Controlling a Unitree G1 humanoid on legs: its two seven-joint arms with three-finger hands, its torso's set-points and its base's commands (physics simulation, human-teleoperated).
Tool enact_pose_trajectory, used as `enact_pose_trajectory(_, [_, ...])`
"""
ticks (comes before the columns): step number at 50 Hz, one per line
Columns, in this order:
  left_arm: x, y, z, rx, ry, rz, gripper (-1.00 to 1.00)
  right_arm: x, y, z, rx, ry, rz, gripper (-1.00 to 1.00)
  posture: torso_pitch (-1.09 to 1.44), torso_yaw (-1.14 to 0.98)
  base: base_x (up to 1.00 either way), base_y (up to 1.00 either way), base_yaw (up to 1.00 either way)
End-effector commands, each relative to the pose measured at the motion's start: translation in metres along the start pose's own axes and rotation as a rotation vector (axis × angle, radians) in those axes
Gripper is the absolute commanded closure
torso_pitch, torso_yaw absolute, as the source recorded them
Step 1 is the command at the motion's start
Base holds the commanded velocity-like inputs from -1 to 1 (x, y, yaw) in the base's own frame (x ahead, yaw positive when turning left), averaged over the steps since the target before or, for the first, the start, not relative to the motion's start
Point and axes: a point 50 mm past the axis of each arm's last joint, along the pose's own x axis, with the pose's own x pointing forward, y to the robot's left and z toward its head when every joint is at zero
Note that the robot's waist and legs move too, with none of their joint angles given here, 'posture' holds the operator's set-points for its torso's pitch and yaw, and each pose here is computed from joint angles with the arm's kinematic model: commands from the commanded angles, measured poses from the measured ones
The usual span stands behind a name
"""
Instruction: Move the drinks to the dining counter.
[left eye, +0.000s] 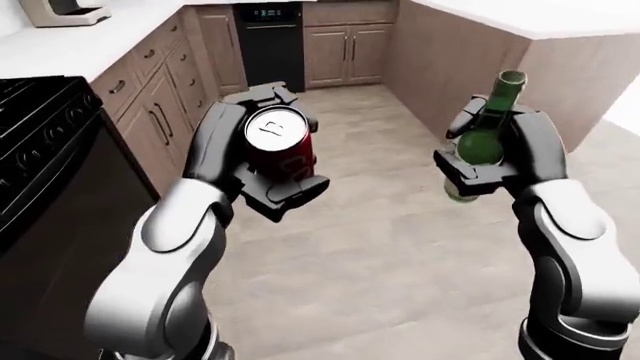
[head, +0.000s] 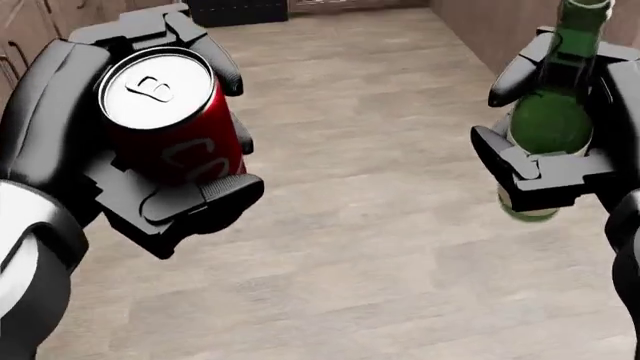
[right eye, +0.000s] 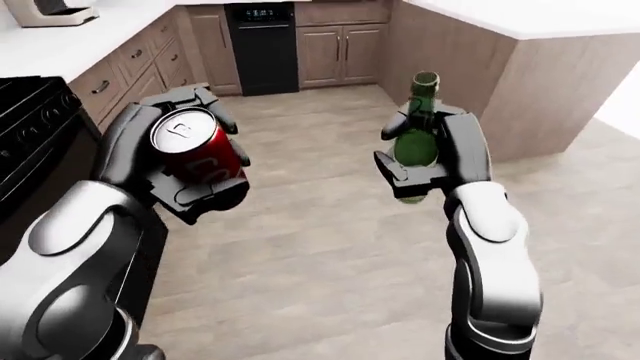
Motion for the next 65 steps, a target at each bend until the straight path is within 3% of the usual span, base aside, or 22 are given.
enact_pose_trajectory(1, [-0.001, 0.002, 0.005, 0.006, -0.027, 0.016, 1.0, -0.001, -0.001, 0.013, -0.013, -0.085, -0.007, 1.0, 0.0, 0.0, 1.0, 0.0, 0.0])
enact_pose_trajectory(23, [-0.001, -0.001, 0.007, 0.005, -0.027, 0.013, 1.0, -0.013, -0.006, 0.012, 0.014, -0.1, -0.034, 1.0, 0.0, 0.0, 1.0, 0.0, 0.0])
enact_pose_trajectory(65, [-0.003, 0.001, 0.006, 0.002, -0.03, 0.02, 1.0, -0.018, 0.003, 0.012, 0.007, -0.109, -0.004, 1.0, 0.0, 0.0, 1.0, 0.0, 0.0])
